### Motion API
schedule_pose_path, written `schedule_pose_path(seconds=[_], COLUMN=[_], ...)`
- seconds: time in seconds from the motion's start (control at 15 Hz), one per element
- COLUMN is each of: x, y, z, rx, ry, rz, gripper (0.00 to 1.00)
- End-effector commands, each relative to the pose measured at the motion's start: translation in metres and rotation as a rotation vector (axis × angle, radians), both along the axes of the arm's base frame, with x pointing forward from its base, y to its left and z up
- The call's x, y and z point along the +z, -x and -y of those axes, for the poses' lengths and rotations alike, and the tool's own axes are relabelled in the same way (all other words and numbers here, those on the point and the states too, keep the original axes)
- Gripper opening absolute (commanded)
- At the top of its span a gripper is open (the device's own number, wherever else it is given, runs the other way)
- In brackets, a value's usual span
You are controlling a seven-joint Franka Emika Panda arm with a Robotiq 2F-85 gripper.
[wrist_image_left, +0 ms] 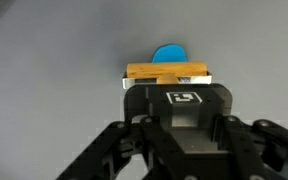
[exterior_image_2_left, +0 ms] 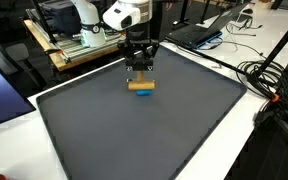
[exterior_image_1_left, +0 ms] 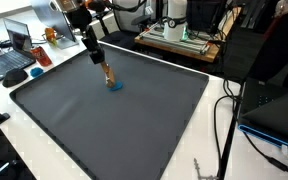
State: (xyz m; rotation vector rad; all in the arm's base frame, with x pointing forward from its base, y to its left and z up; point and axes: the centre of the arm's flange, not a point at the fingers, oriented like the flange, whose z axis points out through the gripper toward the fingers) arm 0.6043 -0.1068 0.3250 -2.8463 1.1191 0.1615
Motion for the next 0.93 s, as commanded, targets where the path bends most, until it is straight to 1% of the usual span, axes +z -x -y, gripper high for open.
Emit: schedule_pose_path(seconds=[0.0,0.2,0.53,0.87], x=[0.011,0.002,-0.019,-0.028], y=[0.004,-0.001,-0.01,-0.012], z=[-0.012,-0.025,-0.038,-0.046], rx=[0.008,0.025,0.011,0.0], ry=[-0.001,0.004,0.047,0.075], rz=[0.015,0.014,0.045,0.033], gripper=[0.22,0.22,0.22,0.22])
